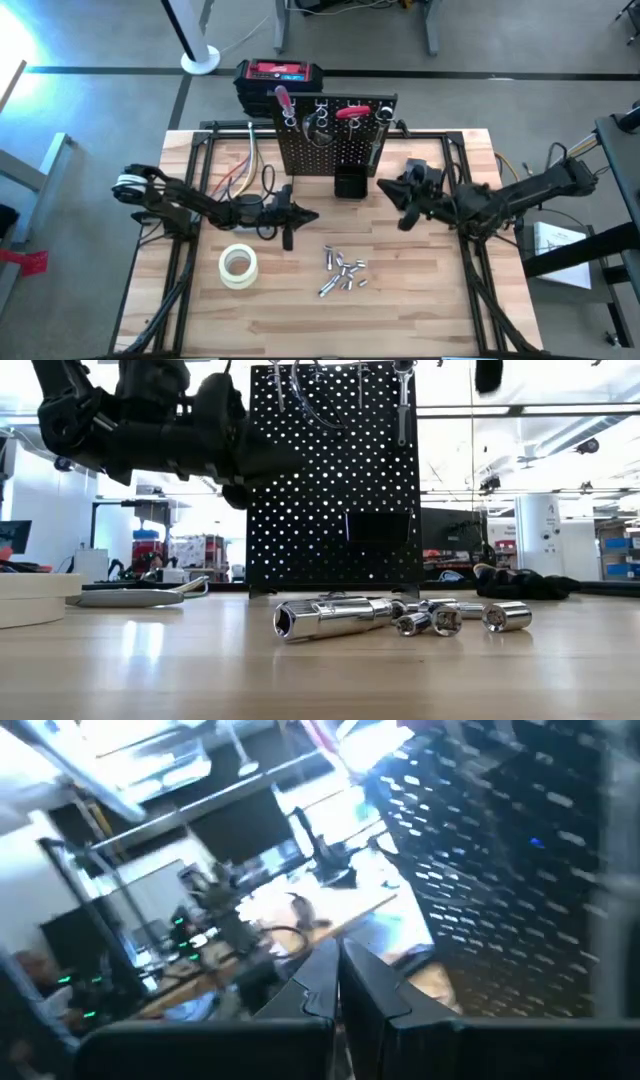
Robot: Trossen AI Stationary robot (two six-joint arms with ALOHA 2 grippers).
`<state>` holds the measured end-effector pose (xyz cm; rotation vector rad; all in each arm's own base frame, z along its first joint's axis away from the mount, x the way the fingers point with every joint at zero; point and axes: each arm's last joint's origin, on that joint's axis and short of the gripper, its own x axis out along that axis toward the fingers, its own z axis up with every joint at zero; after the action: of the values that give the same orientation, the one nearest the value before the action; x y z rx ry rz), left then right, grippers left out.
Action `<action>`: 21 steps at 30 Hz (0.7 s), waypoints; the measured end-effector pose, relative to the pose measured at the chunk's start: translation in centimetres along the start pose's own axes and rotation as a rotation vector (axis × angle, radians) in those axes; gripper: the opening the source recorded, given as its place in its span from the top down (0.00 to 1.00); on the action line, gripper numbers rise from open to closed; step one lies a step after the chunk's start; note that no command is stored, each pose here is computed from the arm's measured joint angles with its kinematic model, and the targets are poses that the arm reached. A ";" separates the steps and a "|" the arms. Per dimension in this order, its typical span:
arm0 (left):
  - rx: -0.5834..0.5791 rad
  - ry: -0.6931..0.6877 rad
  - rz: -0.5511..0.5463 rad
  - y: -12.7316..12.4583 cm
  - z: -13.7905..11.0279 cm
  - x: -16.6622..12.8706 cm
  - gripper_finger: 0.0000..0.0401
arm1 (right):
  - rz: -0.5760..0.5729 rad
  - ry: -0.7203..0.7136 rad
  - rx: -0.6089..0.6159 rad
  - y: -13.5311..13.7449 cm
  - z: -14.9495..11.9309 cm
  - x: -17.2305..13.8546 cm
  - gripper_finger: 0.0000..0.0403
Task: Hang tools onto peg board
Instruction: Put the cutter into the black bin on the peg board
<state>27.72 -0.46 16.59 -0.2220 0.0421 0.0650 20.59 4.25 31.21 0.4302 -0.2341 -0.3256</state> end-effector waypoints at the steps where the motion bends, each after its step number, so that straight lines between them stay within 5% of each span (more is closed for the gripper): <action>1: -0.002 -0.003 -0.007 -0.2 0.1 -0.1 0.99 | -0.007 0.027 0.008 0.6 1.0 0.3 0.99; 6: -0.002 -0.013 -0.018 -0.5 0.2 -0.1 0.99 | -0.095 0.339 -0.009 2.8 5.4 0.8 0.99; 11: -0.006 -0.048 -0.021 -0.8 1.0 0.7 0.99 | -0.302 0.670 -0.138 2.8 6.1 -0.4 0.99; 21: 0.026 -0.024 -0.050 -1.3 1.6 2.7 0.99 | -0.241 0.917 -0.189 2.4 4.6 0.2 0.99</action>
<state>30.51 -1.21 18.28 -0.1961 0.0136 0.0168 20.06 4.60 36.35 0.3830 0.7431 -0.3522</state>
